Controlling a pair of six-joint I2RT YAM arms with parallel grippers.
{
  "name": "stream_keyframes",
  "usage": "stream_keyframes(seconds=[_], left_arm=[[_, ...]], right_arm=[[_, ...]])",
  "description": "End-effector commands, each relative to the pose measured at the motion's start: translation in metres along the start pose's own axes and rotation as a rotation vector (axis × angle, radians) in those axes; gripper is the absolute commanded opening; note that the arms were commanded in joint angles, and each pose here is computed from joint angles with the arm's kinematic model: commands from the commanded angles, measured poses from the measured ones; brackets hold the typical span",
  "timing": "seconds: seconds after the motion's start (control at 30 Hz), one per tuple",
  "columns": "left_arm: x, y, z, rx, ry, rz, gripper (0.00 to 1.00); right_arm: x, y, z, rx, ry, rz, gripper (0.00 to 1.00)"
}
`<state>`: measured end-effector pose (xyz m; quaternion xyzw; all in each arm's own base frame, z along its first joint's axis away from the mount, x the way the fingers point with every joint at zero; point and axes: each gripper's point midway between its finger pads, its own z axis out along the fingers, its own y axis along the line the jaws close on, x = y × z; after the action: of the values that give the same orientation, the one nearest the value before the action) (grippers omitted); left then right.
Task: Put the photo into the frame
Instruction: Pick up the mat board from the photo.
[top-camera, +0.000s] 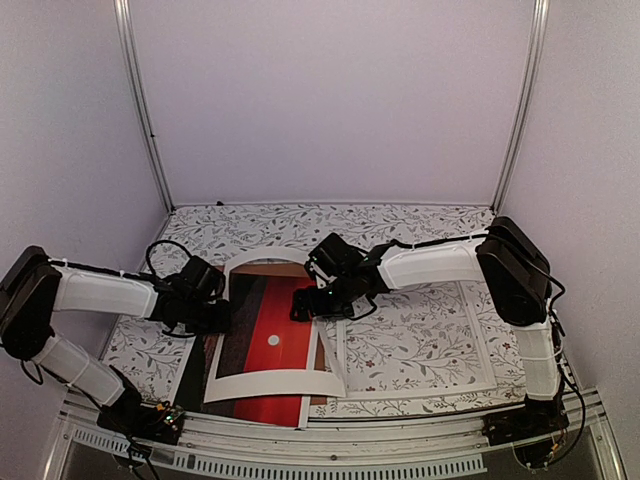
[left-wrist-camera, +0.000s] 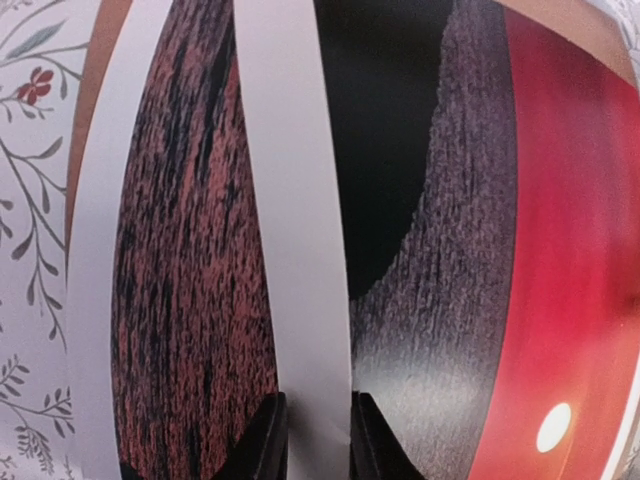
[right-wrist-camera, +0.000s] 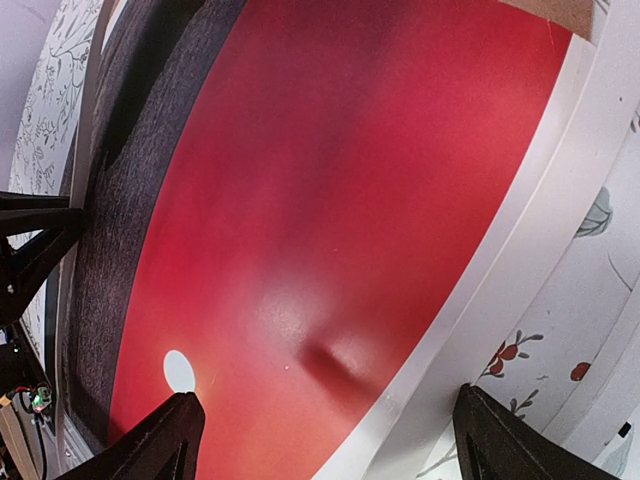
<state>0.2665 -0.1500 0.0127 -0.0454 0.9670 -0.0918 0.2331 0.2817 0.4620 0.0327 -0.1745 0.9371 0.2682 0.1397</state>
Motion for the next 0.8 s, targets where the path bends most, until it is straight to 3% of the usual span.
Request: stream_keyframes(seconds=[0.0, 0.6, 0.77], left_arm=[[0.032, 0.021, 0.003, -0.113, 0.108, 0.039, 0.2], [0.001, 0.012, -0.019, -0.125, 0.028, 0.061, 0.0], [-0.009, 0.01, -0.024, -0.136, 0.01, 0.072, 0.0]], right_arm=[[0.053, -0.034, 0.032, 0.074, 0.168, 0.047, 0.9], [0.017, -0.018, -0.009, 0.055, 0.062, -0.012, 0.92], [0.009, -0.016, -0.021, 0.062, 0.038, -0.022, 0.93]])
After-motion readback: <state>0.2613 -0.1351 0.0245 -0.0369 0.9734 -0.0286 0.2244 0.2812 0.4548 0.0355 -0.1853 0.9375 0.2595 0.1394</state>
